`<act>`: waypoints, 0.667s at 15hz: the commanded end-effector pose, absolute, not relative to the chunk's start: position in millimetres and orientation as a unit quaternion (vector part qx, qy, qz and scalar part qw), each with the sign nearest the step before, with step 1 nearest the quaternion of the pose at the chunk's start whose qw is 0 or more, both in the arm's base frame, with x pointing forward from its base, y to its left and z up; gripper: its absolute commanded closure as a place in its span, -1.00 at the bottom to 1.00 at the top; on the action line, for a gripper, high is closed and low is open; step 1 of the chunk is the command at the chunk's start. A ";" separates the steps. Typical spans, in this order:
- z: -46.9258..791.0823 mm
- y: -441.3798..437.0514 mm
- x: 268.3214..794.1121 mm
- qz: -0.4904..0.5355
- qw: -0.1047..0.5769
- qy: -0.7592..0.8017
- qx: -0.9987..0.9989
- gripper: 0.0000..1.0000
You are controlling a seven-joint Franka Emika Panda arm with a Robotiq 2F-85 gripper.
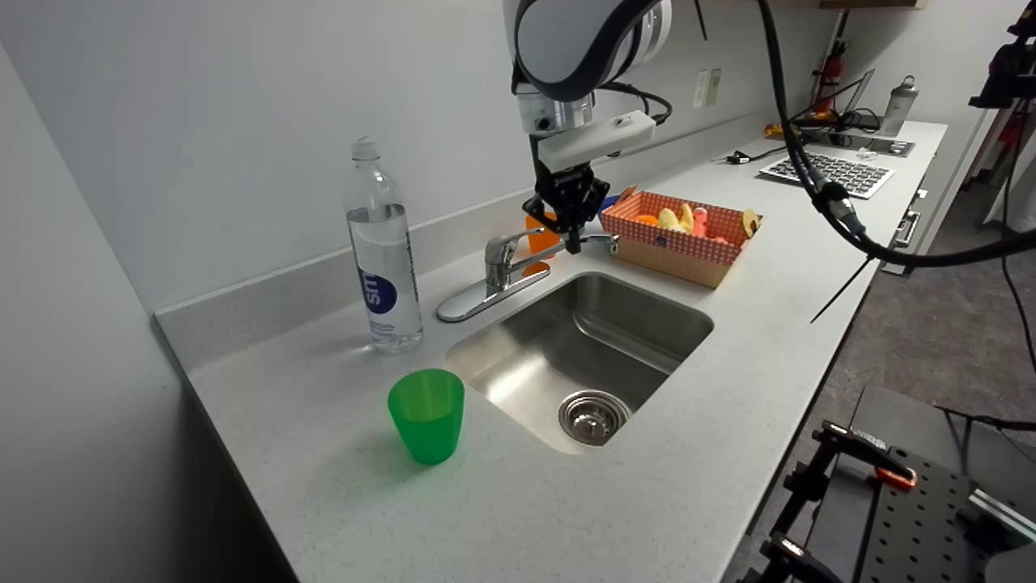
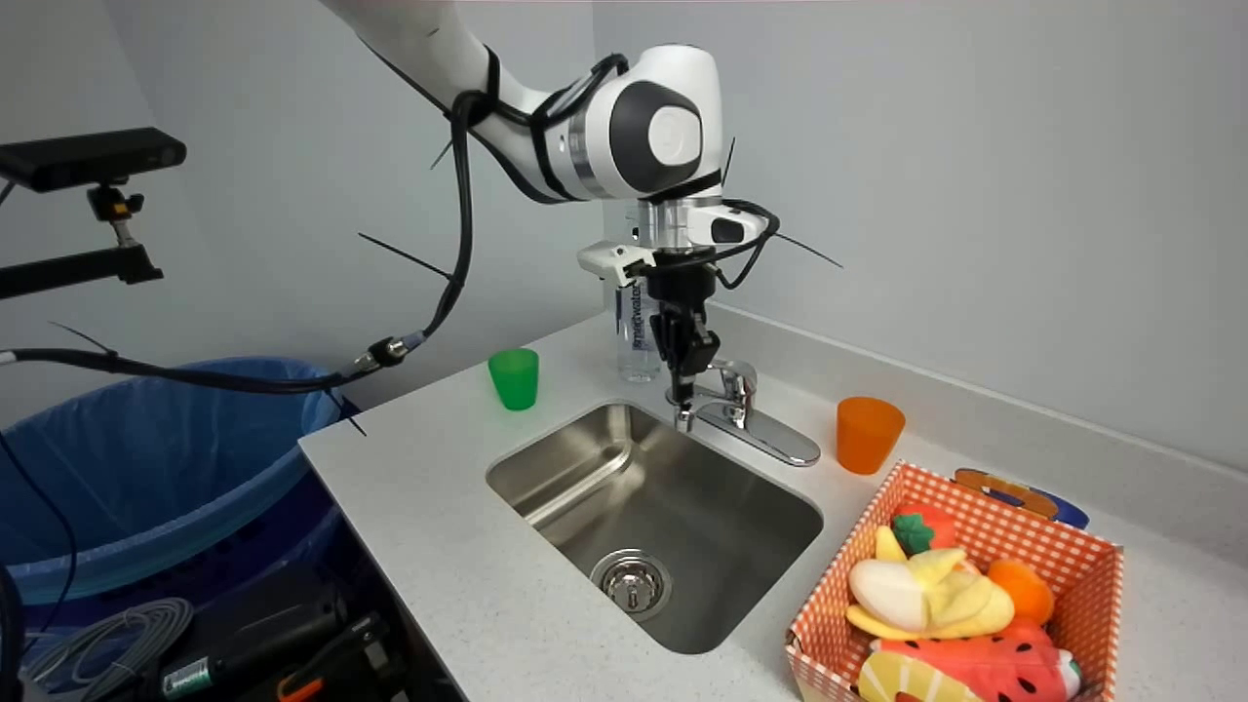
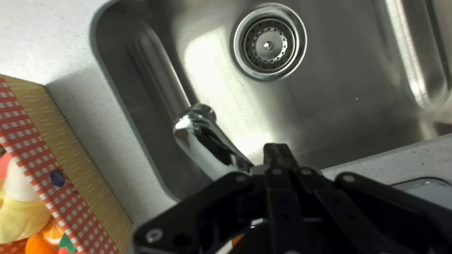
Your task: Turn the tap nozzle to the right
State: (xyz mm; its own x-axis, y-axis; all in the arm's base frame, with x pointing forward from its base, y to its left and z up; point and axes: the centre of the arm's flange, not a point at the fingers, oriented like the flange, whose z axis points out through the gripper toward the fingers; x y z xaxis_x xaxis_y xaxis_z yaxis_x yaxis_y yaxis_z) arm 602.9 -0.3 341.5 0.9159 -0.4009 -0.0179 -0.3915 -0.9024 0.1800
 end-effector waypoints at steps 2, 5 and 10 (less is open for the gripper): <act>345.8 -46.6 594.6 -0.029 0.120 -0.232 0.965 1.00; 344.5 -70.7 593.4 -0.030 0.126 -0.260 0.957 1.00; 349.3 -104.1 592.5 -0.022 0.108 -0.315 0.943 1.00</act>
